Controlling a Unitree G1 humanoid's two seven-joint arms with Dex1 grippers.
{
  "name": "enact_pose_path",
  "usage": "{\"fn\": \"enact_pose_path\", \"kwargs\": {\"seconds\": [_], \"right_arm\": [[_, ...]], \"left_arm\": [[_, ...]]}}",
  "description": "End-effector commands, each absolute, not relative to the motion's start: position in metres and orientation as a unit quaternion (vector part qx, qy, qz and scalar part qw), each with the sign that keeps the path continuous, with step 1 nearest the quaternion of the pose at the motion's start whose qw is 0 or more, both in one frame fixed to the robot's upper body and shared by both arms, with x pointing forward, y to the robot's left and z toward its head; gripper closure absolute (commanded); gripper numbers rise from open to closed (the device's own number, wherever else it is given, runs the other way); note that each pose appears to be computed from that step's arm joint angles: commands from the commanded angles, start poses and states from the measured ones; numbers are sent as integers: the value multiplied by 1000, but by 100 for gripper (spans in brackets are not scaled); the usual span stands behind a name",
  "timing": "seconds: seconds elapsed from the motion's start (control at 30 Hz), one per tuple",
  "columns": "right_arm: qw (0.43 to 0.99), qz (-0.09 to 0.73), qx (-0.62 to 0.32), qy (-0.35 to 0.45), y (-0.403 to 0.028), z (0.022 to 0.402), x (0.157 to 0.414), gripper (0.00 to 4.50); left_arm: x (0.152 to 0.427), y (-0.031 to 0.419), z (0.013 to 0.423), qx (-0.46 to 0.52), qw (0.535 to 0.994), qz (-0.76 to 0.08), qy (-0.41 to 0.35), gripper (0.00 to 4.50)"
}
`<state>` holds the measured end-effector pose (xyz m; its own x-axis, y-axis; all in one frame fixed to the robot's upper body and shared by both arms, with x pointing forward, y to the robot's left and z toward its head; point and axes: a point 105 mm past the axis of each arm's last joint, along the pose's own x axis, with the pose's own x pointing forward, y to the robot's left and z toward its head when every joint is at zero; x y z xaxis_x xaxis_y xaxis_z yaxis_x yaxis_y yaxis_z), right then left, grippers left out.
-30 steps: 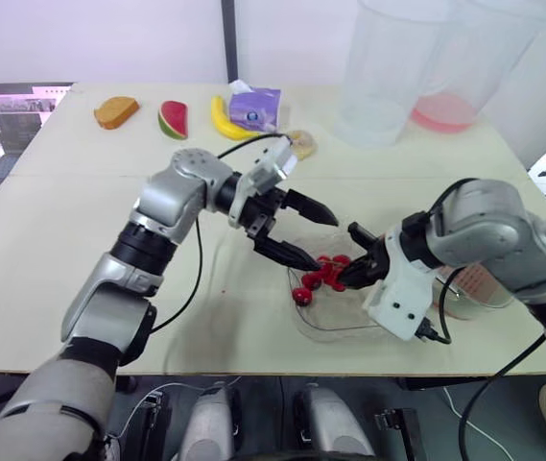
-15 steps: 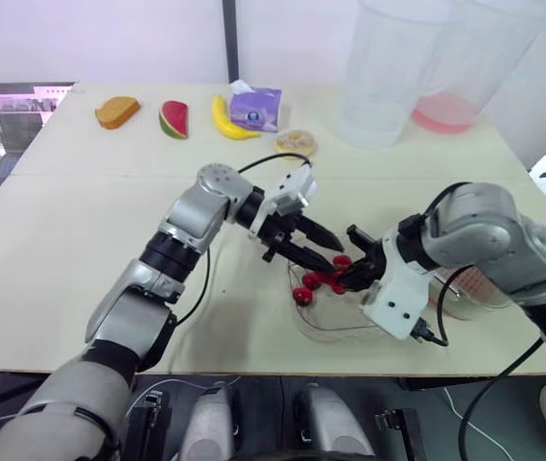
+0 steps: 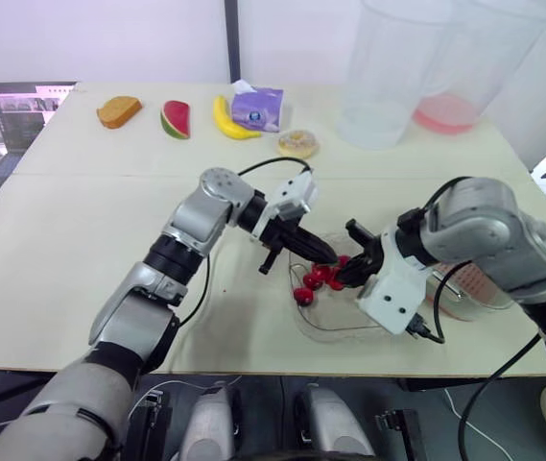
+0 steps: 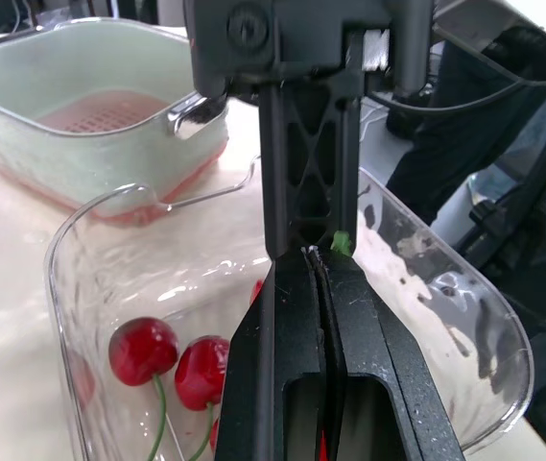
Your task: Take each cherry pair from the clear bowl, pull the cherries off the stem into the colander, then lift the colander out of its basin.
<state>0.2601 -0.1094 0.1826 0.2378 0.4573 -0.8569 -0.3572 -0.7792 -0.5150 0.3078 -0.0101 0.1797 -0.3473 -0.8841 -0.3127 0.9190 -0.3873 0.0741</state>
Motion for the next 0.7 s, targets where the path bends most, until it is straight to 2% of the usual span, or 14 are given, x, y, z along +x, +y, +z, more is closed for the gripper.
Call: {"fn": "enact_pose_path", "kwargs": {"seconds": [0.03, 0.1, 0.2, 0.33, 0.7], "right_arm": [[331, 605, -722, -53, -106, 196, 258, 450], [331, 605, -722, -52, -106, 197, 258, 450], [333, 605, -722, -48, -106, 199, 259, 450], [336, 606, -720, -44, -106, 200, 259, 450], [343, 609, -715, -36, -107, 196, 256, 450]], "left_arm": [[309, -11, 204, 130, 552, -823, 34, 445], [310, -10, 210, 127, 553, -823, 29, 445], [314, -6, 211, 145, 555, -819, 30, 371], [313, -4, 211, 155, 547, -822, 26, 192], [308, -16, 190, 197, 526, -827, 21, 192]]}}
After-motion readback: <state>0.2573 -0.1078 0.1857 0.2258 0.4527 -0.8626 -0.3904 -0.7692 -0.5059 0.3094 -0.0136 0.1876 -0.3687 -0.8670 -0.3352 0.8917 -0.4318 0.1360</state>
